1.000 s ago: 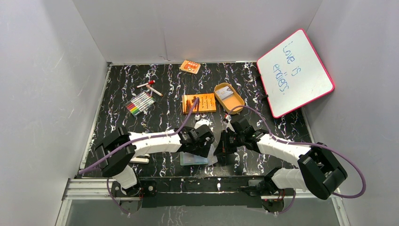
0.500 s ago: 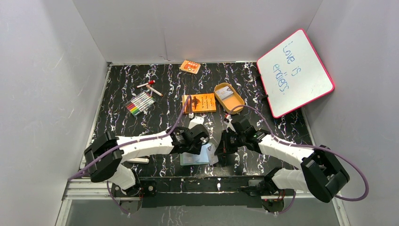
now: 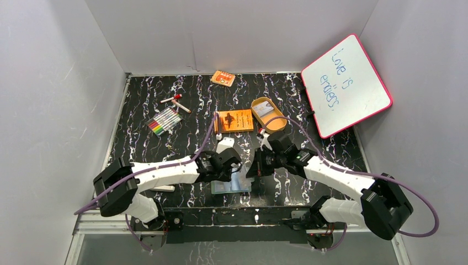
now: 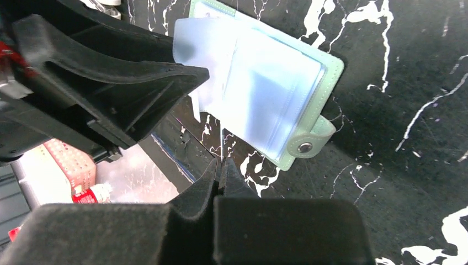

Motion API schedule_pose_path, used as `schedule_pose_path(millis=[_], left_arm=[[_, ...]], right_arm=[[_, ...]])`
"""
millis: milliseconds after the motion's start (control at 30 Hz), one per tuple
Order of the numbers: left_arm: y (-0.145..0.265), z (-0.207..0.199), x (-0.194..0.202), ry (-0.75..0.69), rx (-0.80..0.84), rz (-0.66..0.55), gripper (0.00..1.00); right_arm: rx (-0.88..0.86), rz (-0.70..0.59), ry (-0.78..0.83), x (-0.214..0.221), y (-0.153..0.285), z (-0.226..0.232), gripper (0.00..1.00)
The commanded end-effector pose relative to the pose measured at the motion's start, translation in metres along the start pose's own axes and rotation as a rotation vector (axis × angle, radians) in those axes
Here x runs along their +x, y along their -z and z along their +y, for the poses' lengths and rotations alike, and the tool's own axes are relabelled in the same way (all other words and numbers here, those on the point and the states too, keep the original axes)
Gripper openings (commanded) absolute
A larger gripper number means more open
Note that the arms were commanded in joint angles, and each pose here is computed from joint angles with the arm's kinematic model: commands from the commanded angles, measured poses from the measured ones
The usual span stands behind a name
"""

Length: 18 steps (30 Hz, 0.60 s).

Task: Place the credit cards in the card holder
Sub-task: Turn over the card slot in the card holder.

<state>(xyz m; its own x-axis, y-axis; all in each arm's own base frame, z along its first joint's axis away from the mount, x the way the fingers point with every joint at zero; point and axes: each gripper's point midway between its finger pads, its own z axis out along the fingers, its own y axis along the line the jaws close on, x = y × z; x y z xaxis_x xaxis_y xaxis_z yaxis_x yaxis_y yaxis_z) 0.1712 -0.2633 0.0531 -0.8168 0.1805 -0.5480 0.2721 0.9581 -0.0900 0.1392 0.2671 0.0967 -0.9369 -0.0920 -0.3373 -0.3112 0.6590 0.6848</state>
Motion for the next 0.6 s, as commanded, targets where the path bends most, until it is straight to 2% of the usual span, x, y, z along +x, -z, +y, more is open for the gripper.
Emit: schedule_pose_path(millis=[0,267,567], left_arm=[[0.015,0.008,-0.013,0.041,-0.007,-0.072,0.26],[0.02,0.019,-0.01,0.057,-0.034,-0.08,0.23],[0.017,0.036,0.006,0.056,-0.088,-0.052,0.18]], right_arm=[[-0.044,-0.01,0.023,-0.009,-0.007,0.016,0.0],[-0.047,-0.001,0.012,-0.008,-0.027,0.014,0.0],[-0.024,0.01,0.007,-0.002,-0.027,0.006,0.0]])
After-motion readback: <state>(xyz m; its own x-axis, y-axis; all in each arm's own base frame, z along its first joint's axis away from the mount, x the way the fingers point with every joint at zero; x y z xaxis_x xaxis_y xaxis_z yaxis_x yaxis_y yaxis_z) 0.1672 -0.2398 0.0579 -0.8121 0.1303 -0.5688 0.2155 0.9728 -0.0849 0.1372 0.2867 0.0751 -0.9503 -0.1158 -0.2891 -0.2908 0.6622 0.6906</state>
